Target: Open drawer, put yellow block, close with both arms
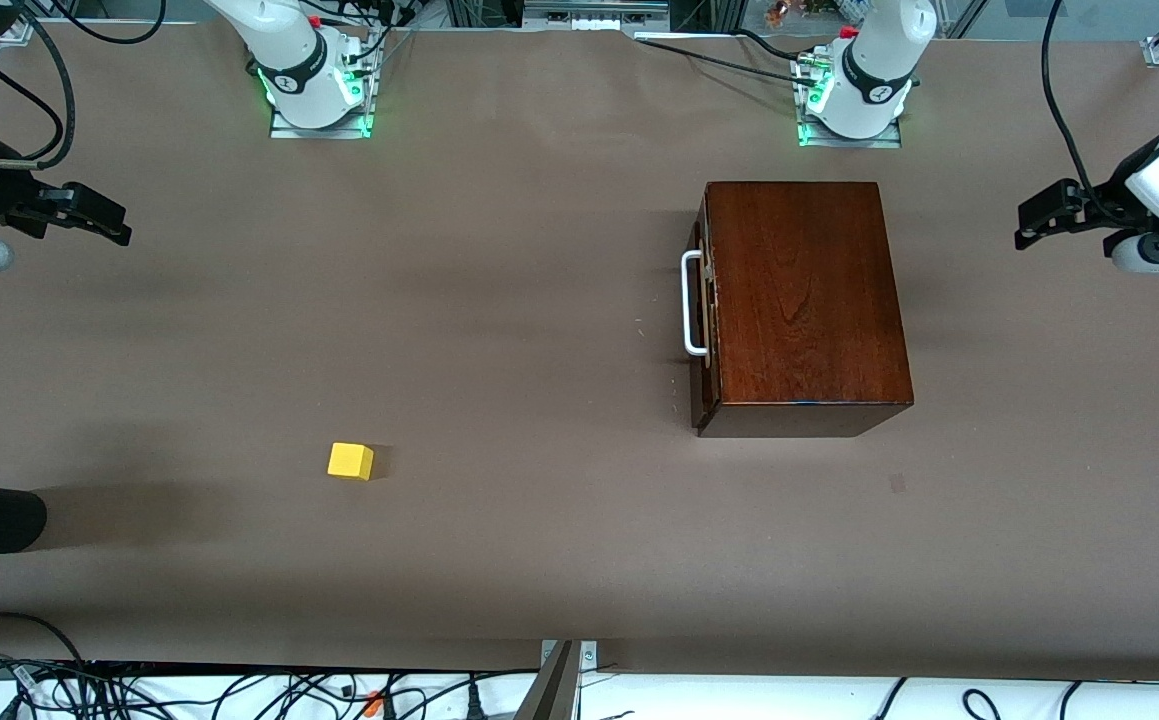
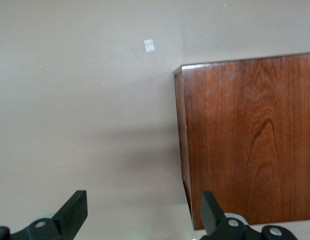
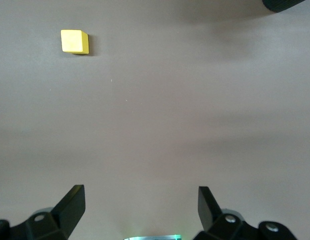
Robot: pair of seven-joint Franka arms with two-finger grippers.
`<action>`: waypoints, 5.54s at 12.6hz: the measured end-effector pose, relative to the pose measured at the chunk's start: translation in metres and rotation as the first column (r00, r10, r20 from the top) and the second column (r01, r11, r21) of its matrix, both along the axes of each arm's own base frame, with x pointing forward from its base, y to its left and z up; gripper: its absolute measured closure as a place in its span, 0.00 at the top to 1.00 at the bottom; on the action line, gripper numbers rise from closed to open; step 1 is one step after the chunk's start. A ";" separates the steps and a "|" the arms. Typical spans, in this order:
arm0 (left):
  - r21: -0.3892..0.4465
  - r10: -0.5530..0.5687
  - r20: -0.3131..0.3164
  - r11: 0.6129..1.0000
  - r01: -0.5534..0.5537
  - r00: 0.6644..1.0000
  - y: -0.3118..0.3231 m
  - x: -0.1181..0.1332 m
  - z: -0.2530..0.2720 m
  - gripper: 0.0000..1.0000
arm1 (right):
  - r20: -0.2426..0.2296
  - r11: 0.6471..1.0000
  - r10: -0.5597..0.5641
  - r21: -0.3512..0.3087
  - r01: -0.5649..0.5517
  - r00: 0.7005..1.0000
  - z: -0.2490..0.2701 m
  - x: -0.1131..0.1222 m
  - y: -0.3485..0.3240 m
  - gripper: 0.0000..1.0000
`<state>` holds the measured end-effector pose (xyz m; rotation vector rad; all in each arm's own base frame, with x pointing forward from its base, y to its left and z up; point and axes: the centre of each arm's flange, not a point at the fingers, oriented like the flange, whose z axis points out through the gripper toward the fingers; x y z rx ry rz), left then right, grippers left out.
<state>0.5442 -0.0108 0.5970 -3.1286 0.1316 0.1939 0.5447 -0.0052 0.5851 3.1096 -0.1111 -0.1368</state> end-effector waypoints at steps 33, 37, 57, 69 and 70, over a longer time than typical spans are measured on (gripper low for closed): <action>0.209 -0.142 0.103 0.971 0.118 0.985 -0.418 -0.085 -0.308 1.00 | -0.006 1.000 0.000 0.000 0.000 1.000 -0.001 -0.001 0.000 1.00; 0.187 -0.143 0.117 0.975 0.120 0.983 -0.415 -0.086 -0.317 1.00 | -0.007 1.000 0.000 0.000 0.000 1.000 -0.001 -0.001 0.000 1.00; 0.190 -0.159 0.224 0.975 0.117 0.962 -0.417 -0.087 -0.327 1.00 | -0.007 1.000 0.000 0.000 0.000 1.000 -0.001 0.000 0.000 1.00; 0.112 -0.128 0.267 0.989 0.101 0.955 -0.462 -0.089 -0.319 1.00 | -0.009 1.000 0.000 0.000 0.000 1.000 -0.002 0.000 0.000 1.00; 0.104 -0.126 0.271 0.989 0.101 0.954 -0.469 -0.088 -0.318 1.00 | -0.009 1.000 -0.002 0.000 0.002 1.000 -0.002 0.000 -0.001 1.00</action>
